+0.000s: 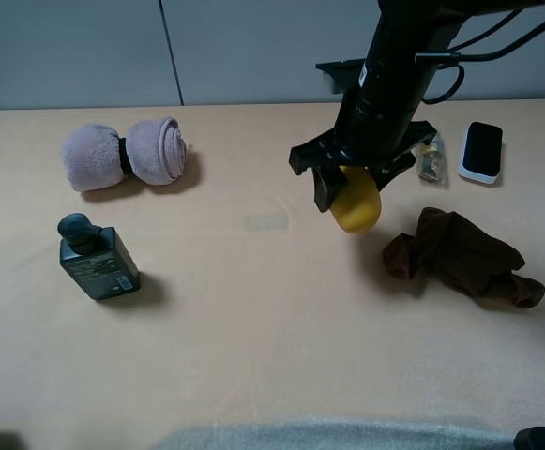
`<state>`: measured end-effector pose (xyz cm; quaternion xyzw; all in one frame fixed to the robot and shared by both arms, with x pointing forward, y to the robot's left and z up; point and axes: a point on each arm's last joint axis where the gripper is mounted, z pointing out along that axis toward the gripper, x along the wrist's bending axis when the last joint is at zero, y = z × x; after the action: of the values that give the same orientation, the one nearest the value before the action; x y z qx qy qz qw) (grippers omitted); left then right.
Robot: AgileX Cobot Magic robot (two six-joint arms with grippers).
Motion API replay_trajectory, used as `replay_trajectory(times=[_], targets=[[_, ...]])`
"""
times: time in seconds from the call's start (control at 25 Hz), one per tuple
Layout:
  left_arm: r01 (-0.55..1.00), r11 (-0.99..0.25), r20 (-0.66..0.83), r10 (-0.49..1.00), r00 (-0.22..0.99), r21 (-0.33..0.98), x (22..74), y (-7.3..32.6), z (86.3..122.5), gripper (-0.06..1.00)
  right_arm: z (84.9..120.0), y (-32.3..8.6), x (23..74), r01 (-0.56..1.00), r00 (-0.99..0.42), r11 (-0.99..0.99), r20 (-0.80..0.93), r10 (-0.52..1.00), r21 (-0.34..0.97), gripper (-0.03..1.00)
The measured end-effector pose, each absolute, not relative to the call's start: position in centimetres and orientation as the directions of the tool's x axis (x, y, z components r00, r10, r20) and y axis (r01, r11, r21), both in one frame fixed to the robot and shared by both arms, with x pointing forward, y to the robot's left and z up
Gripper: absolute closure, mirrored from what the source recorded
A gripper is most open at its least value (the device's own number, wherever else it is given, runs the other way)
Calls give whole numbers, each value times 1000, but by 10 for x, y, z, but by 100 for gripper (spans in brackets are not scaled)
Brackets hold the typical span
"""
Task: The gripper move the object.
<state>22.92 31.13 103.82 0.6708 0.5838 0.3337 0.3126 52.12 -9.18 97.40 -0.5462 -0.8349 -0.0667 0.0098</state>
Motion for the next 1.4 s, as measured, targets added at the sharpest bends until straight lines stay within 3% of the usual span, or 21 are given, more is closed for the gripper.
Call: replay_trajectory(times=[0.68,1.4], targets=[[575,-123,83,992,96,809,229,311,1038,1,915,-113,487,938,-346,342,112,931,56,51],[575,-123,83,992,96,809,229,311,1038,1,893,-121,475,951,-302,289,137,944,107,51]])
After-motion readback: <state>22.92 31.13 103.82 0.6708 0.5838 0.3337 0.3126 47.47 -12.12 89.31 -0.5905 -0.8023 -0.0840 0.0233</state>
